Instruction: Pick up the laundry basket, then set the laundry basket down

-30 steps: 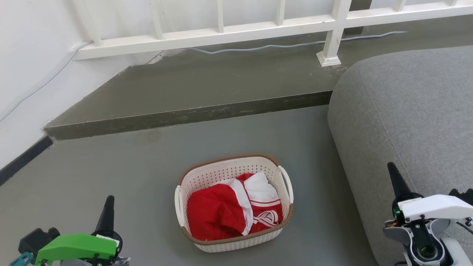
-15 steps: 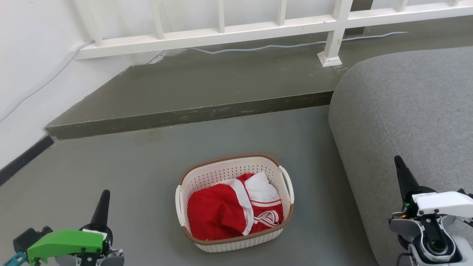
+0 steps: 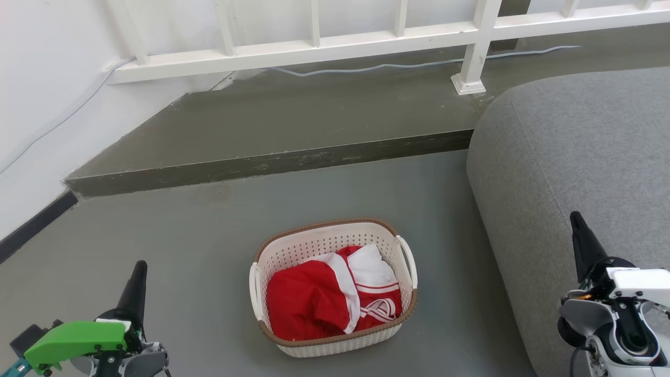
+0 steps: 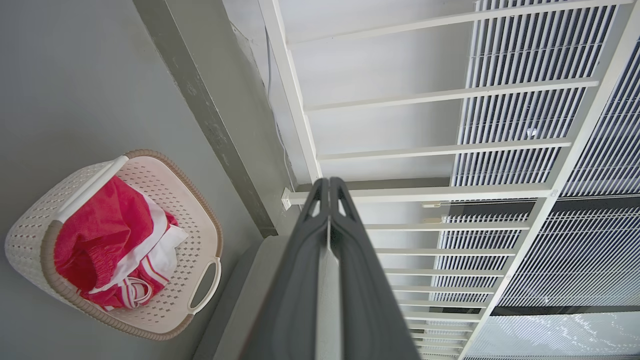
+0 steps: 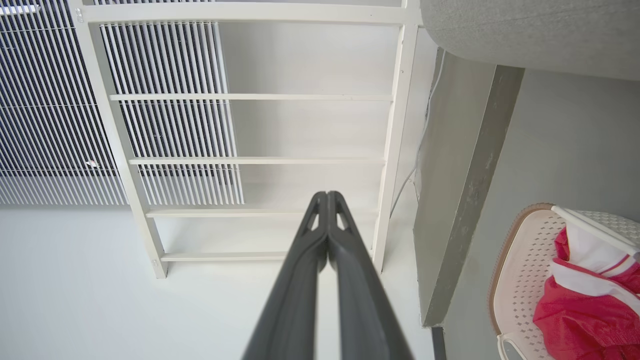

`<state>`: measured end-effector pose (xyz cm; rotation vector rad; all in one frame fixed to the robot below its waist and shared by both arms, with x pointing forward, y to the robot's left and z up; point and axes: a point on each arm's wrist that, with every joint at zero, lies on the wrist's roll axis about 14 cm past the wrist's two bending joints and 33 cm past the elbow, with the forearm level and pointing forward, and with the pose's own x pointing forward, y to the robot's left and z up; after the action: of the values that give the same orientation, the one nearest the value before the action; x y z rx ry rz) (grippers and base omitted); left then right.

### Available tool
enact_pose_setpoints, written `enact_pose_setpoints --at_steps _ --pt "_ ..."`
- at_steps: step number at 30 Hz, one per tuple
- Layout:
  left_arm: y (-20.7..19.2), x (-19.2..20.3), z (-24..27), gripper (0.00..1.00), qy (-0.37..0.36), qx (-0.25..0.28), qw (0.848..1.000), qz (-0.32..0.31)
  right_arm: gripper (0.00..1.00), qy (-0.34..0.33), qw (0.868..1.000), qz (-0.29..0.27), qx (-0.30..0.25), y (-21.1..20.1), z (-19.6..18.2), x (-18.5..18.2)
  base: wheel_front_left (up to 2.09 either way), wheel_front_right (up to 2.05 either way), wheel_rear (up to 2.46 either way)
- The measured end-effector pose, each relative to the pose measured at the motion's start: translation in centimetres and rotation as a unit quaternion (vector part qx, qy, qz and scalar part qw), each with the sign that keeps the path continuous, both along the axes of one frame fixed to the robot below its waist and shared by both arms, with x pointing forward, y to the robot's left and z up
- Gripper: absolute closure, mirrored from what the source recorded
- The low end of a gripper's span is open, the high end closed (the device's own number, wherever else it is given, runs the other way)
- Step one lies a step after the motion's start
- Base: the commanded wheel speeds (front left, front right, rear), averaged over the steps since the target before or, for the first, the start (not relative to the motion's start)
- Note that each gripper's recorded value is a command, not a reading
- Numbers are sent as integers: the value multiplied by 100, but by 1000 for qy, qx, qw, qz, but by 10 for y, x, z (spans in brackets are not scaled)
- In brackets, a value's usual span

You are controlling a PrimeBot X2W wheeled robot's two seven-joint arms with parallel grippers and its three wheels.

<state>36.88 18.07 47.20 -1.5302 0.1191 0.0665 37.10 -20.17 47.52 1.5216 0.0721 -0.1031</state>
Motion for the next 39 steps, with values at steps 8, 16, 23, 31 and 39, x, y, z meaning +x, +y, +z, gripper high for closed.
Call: enact_pose_setpoints --at_steps 8,16,23,31,39 --pt "3 2 3 100 -6 -27 1000 6 100 -7 1000 -5 27 -3 2 1 0 0 0" --pt "3 3 3 100 -7 -27 1000 6 100 -8 1000 -5 27 -3 3 3 0 0 0" --pt "3 3 2 100 -5 -27 1000 6 100 -8 1000 -5 27 -3 3 3 0 0 0" --pt "3 3 1 100 -4 -27 1000 6 100 -7 1000 -6 27 -3 3 3 0 0 0" --pt "4 3 1 100 -3 -27 1000 6 100 -6 1000 -6 28 -4 2 3 0 0 0"
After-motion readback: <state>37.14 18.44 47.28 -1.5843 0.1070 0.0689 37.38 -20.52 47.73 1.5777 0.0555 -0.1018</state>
